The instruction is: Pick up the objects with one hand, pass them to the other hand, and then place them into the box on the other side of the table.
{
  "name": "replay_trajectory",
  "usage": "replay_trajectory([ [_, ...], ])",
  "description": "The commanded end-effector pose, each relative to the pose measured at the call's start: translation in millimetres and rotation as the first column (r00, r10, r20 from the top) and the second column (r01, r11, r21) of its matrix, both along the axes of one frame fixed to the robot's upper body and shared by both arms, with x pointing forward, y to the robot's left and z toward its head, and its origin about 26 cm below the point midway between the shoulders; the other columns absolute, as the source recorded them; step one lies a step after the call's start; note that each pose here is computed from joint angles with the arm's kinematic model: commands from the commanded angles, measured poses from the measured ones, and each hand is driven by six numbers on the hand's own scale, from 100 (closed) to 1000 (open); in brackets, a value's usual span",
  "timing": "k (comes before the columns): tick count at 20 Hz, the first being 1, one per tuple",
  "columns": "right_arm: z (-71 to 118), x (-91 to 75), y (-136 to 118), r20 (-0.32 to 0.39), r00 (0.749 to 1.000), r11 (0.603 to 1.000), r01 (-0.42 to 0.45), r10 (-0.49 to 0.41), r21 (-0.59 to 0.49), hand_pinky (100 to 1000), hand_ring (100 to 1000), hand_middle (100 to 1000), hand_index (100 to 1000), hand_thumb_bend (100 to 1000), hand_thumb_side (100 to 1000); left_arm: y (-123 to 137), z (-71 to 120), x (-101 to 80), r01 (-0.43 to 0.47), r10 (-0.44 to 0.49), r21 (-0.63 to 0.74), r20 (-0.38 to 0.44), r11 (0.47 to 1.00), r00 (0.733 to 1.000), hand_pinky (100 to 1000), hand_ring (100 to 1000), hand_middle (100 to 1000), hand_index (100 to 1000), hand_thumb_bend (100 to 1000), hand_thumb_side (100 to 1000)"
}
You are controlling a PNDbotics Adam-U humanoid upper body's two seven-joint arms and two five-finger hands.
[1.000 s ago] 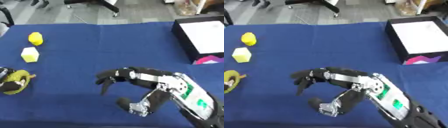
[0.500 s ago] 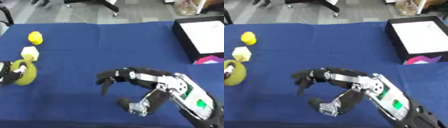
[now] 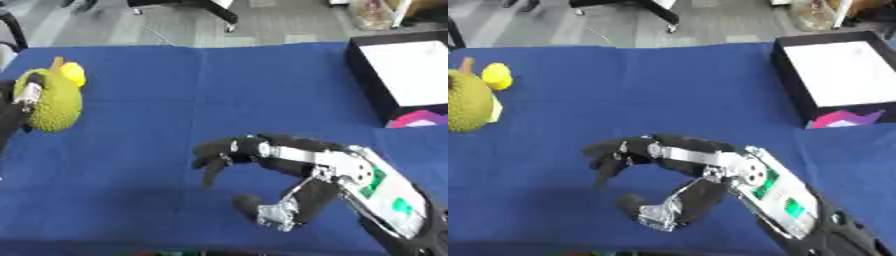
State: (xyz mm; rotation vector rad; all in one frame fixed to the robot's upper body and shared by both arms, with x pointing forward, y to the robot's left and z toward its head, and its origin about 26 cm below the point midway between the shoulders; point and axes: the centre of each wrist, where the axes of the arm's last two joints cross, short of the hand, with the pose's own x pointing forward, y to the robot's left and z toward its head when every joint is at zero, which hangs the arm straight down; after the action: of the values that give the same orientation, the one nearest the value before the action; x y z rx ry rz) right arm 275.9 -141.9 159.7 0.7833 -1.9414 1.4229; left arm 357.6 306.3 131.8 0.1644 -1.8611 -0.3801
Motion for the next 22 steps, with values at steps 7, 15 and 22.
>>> replay_trajectory([
  [7,10.0,-1.9,0,0.043,0.999,1.000,-0.025,0.025,-0.003,850,929,690,992,100,430,-34,43.8,-15.1,0.309,-0.307,-0.012,0.075,0.951,0.949,125,100,123,460,100,617],
  [15,2.8,0.0,1,0.055,0.997,0.993,-0.050,0.056,-0.108,855,941,703,1000,100,367,-52,77.7,-42.3,0.545,-0.550,0.237,-0.049,0.805,0.834,137,100,120,465,100,517],
  [22,-6.7,5.2,-1,0.059,0.998,0.981,0.037,-0.026,-0.190,860,955,734,1000,100,301,-68,95.2,-59.8,0.661,-0.664,0.309,-0.114,0.683,0.739,139,100,120,466,100,495],
])
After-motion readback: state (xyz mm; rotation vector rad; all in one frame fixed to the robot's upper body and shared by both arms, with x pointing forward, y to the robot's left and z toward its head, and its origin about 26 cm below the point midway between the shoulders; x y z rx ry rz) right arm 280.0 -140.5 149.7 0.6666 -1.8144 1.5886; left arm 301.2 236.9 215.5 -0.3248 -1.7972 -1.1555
